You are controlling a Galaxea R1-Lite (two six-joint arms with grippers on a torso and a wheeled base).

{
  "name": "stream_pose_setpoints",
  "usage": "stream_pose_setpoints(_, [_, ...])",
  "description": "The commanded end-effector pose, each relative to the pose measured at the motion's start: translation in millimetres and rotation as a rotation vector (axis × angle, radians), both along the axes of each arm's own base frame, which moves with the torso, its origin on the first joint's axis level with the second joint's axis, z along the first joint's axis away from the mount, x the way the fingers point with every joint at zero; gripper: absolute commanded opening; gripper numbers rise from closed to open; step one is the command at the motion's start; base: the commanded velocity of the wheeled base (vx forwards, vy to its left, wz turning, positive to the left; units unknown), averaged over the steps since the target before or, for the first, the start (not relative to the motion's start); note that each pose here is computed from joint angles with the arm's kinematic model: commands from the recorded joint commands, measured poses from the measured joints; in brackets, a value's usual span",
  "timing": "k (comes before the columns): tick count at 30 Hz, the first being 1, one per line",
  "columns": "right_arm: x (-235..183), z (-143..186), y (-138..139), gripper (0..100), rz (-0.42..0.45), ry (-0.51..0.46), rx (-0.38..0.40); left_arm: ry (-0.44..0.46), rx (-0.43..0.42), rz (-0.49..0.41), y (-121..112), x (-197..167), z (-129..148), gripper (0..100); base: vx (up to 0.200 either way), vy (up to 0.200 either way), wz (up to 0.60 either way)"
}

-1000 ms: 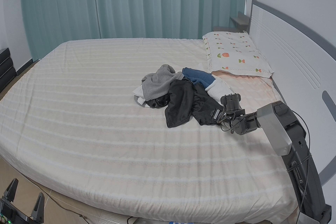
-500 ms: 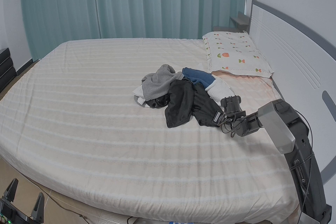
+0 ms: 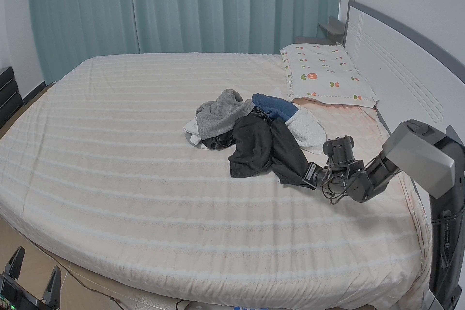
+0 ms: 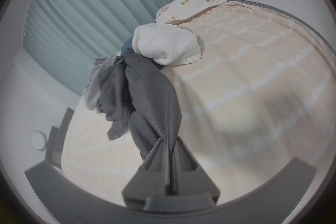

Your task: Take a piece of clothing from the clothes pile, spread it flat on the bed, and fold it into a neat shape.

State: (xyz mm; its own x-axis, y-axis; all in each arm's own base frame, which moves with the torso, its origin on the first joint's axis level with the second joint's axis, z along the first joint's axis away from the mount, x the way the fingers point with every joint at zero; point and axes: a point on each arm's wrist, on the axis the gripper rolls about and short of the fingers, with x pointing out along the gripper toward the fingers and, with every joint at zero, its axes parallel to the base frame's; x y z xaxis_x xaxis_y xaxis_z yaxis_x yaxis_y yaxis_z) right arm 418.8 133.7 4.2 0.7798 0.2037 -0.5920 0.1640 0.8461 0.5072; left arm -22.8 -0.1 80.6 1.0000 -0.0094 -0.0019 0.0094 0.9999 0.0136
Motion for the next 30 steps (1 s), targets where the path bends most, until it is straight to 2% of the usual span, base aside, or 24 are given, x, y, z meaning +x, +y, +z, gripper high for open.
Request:
stream_pose_setpoints(1, [-92.1,75.8,-5.0,0,0.150,-0.142,0.162,0.006,-0.003,0.003,0.0,0.3,-5.3,100,0.000,0.000,0.00])
stream_pose_setpoints(3, [-114.8,97.6,-7.3,0,0.202,-0.189,0.214,0.004,-0.015,0.009,0.2,0.2,-5.3,100,0.000,0.000,0.00])
stream_pose_setpoints(6, [-128.0,131.8,-10.1,0,0.222,-0.283,0.265,0.001,-0.011,0.008,0.1,0.2,-5.0,100,0.000,0.000,0.00])
stream_pose_setpoints(7, [-128.8,133.8,-10.5,0,0.221,-0.288,0.268,0.001,-0.009,0.008,0.1,0.2,-5.0,100,0.000,0.000,0.00])
stream_pose_setpoints(9, [-138.9,172.8,-11.5,0,0.232,-0.391,0.330,0.000,-0.009,0.008,0.1,0.2,-4.9,100,0.000,0.000,0.00])
stream_pose_setpoints(12, [-139.6,186.7,-10.2,0,0.238,-0.432,0.350,-0.003,-0.018,0.011,0.2,0.3,-4.4,100,0.000,0.000,0.00])
stream_pose_setpoints(13, [-140.9,199.8,-8.3,0,0.247,-0.475,0.368,-0.164,-0.084,0.007,0.4,-8.7,35.0,100,0.000,0.000,0.00])
stream_pose_setpoints(14, [-141.0,200.7,-8.4,0,0.246,-0.478,0.369,-0.183,-0.095,0.006,0.4,-10.1,40.7,100,0.000,0.000,0.00])
stream_pose_setpoints(15, [-150.9,213.2,-7.7,0,0.265,-0.510,0.391,-0.247,-0.216,-0.026,0.2,-10.6,93.8,100,0.000,0.000,0.00])
stream_pose_setpoints(16, [-155.8,218.0,-4.9,0,0.281,-0.520,0.403,-0.214,-0.224,-0.032,-0.1,-4.1,103.2,100,0.000,0.000,0.00])
stream_pose_setpoints(19, [-171.8,234.7,2.7,0,0.330,-0.564,0.439,-0.143,-0.104,-0.067,-1.2,10.6,113.4,100,0.000,0.000,0.00])
stream_pose_setpoints(21, [-179.7,238.2,3.8,0,0.350,-0.569,0.444,-0.048,-0.061,-0.119,-2.5,30.4,114.4,100,0.000,0.000,0.00])
stream_pose_setpoints(22, [-183.2,237.2,4.7,0,0.356,-0.556,0.442,-0.002,-0.066,-0.130,-3.0,41.0,115.2,100,0.000,0.000,0.00])
stream_pose_setpoints(23, [-183.2,237.2,4.7,0,0.356,-0.556,0.442,-0.002,-0.066,-0.130,-3.0,41.0,115.2,100,0.000,0.000,0.00])
stream_pose_setpoints(24, [-192.4,239.0,4.0,0,0.362,-0.540,0.440,0.078,-0.079,-0.141,-3.7,64.5,116.1,100,0.000,0.000,0.00])
stream_pose_setpoints(27, [-207.5,250.9,-4.5,0,0.382,-0.559,0.451,0.139,-0.082,-0.171,-6.1,92.8,114.7,100,0.000,0.000,0.00])
stream_pose_setpoints(30, [-222.5,257.6,-11.1,0,0.425,-0.527,0.452,0.228,-0.077,-0.258,-18.3,132.4,109.1,100,0.000,0.000,0.00])
